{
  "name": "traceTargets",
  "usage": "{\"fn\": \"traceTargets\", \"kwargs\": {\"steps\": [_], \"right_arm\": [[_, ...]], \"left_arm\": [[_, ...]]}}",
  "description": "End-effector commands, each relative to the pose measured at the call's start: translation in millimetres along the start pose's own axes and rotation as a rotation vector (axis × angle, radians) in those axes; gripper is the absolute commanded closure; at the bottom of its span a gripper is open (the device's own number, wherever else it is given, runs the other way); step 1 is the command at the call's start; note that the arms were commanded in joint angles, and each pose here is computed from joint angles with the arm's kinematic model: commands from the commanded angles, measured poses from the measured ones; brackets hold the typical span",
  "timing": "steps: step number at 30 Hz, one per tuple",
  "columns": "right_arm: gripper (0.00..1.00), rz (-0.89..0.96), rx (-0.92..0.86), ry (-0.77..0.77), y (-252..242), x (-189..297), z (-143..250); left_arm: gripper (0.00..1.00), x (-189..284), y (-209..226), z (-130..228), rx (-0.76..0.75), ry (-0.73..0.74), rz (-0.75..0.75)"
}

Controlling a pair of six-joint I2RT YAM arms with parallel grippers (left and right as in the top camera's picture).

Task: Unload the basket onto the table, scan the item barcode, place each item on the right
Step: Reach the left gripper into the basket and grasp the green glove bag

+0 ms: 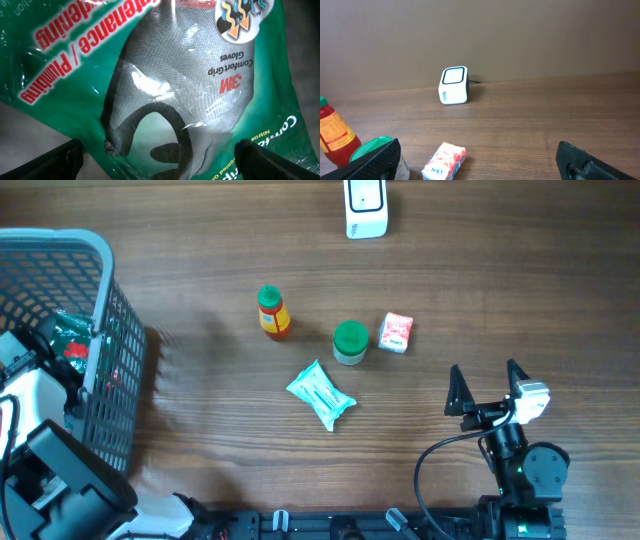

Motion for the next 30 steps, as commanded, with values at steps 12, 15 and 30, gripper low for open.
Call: {"fn": "traceTargets", "kwargs": {"steps": [12, 15, 30], "right_arm": [[0.00, -0.003, -0.017, -0.011, 1.0, 0.4, -2.2], [0.00, -0.003, -0.017, -0.011, 1.0, 0.4, -2.2], [0.00, -0.003, -0.017, -0.010, 1.0, 0.3, -2.0]], "left_arm": [[0.00, -27.1, 34.2, 45.5, 0.091, 0.234, -0.139], [0.00, -27.8, 38.8, 39.7, 0.105, 0.192, -0.162], [0.00, -33.7, 47.6, -32.3, 0.038, -0.061, -0.173]]}}
Point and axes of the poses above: each gripper's point midway between its finger pads, its own x axis back along the fingers, its own y axis along the line the jaws close on, z = x × y, the point moved 2 cm from there along x, back along the fingers, and after that the axes turned 15 degrees about -x, right-handed, at the moved point
